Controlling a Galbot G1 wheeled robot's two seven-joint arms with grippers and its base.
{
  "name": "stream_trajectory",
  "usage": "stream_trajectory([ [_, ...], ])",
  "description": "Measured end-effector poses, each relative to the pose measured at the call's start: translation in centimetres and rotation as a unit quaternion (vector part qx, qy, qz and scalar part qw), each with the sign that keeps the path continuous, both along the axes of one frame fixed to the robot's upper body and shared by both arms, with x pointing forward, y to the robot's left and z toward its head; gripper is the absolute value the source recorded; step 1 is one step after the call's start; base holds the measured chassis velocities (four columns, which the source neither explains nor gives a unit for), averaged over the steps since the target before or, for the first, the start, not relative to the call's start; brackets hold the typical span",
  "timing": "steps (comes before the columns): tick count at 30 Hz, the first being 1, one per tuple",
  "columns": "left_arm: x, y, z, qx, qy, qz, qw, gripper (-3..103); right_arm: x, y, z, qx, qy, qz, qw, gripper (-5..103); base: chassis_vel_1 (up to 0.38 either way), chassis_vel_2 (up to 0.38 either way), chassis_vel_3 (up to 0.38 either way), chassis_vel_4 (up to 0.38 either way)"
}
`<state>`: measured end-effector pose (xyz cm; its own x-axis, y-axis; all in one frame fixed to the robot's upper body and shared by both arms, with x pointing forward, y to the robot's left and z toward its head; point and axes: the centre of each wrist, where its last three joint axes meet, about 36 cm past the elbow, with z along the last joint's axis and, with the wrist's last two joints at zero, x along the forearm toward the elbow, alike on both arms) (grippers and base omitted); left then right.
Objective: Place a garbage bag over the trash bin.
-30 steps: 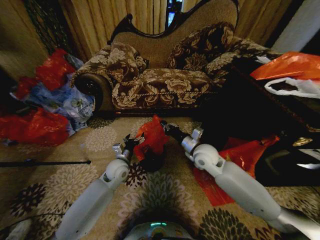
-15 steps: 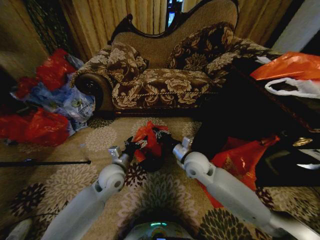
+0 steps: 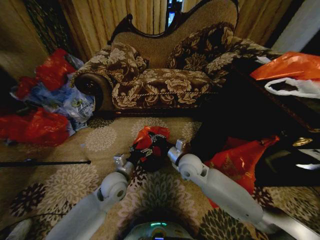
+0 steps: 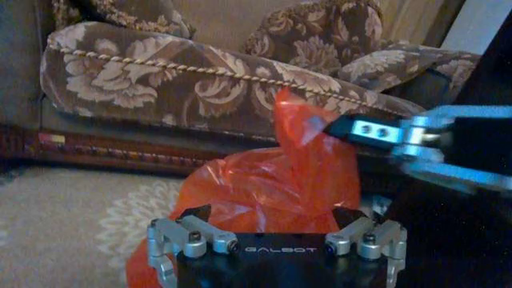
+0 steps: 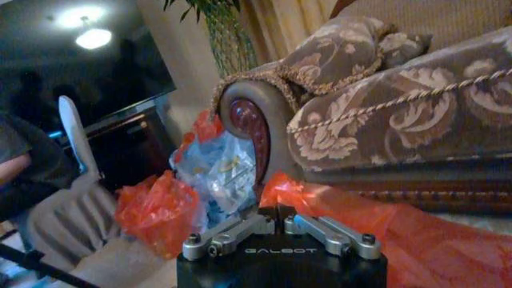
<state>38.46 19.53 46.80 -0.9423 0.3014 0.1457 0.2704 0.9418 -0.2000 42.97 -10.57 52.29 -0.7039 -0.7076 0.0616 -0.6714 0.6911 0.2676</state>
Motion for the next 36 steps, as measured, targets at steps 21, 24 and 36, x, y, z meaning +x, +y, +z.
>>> stream_trajectory([
  [21,1.0,-0.6,-0.8,0.011,-0.029,-0.013,0.9994,100,-2.7,1.6,1.9,0.022,0.046,0.035,0.998,0,0.0,0.0,0.0,0.0],
  [24,1.1,-0.7,-0.6,0.011,-0.034,-0.017,0.9992,101,-2.7,1.8,1.5,0.02,0.049,0.038,0.998,0,0.0,0.0,0.0,0.0],
  [36,-0.5,0.1,-1.5,0.055,-0.058,-0.053,0.9954,100,2.6,0.0,1.8,0.003,-0.005,-0.003,1.0,0,0.0,0.0,0.0,0.0],
])
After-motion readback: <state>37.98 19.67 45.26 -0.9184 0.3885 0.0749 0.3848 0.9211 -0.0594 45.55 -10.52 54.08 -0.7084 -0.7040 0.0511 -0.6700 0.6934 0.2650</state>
